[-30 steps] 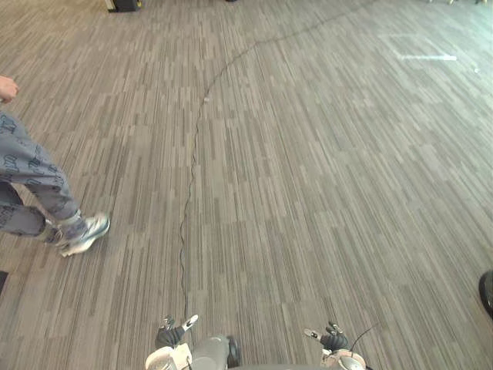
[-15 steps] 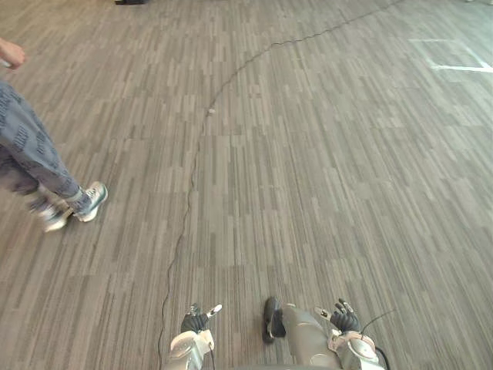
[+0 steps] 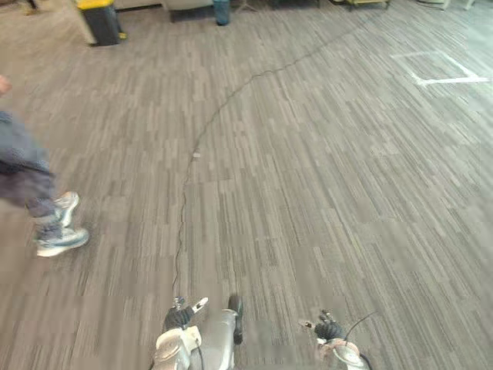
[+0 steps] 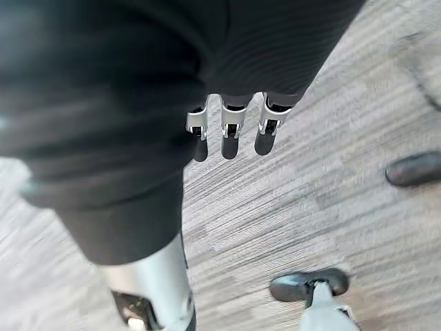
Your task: Pick up cushions and gather them together orderly.
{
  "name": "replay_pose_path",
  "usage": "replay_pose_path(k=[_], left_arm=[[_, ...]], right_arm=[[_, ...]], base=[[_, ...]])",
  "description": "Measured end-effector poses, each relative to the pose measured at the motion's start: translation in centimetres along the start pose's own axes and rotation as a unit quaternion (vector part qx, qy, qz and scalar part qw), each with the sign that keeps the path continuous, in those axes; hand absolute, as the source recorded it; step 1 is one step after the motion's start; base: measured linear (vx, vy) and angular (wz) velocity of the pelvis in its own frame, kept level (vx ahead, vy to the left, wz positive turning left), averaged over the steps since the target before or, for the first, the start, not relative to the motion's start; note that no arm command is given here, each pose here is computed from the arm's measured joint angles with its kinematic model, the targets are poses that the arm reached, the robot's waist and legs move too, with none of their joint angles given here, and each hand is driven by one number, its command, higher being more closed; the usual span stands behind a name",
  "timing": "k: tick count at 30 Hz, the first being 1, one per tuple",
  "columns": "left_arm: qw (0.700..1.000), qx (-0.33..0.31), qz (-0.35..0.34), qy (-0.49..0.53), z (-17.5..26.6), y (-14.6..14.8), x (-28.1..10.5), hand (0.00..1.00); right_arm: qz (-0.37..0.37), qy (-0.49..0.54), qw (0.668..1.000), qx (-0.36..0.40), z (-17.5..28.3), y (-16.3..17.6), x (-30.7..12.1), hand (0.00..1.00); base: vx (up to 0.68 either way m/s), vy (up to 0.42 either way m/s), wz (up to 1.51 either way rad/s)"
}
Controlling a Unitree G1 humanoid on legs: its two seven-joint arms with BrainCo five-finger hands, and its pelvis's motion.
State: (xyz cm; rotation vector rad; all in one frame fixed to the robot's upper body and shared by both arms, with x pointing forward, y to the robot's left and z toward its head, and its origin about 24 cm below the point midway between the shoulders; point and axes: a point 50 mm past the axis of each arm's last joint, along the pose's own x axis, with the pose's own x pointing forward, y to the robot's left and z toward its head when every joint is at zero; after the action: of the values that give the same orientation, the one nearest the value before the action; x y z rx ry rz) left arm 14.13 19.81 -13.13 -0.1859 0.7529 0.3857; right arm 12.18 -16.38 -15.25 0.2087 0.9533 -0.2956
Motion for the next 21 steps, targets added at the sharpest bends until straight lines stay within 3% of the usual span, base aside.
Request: replay_pose_path(k=[4,10,21], left_arm=[[1.0,0.02,0.002,0.014,-0.2,0.5,0.2,0.0],[0.999,0.026,-0.021,0.037,-1.4,-1.0,0.0,0.0],[0.998,0.012,-0.036,0.052,-1.7,-3.0,0.0,0.0]], right_arm=[[0.008,-0.018,1.0,-0.005,0.4,0.4,-0.1,0.0],[0.011,-0.073,0.997,-0.013,2.4,-0.1,-0.3,0.0],[-0.019,-0.08,0.995,-0.054,3.7,-2.9,0.0,0.0]], base=[[0.63,0.251,-0.41],[0.56,0.102,-0.19],[0.81,-0.047,-0.2]])
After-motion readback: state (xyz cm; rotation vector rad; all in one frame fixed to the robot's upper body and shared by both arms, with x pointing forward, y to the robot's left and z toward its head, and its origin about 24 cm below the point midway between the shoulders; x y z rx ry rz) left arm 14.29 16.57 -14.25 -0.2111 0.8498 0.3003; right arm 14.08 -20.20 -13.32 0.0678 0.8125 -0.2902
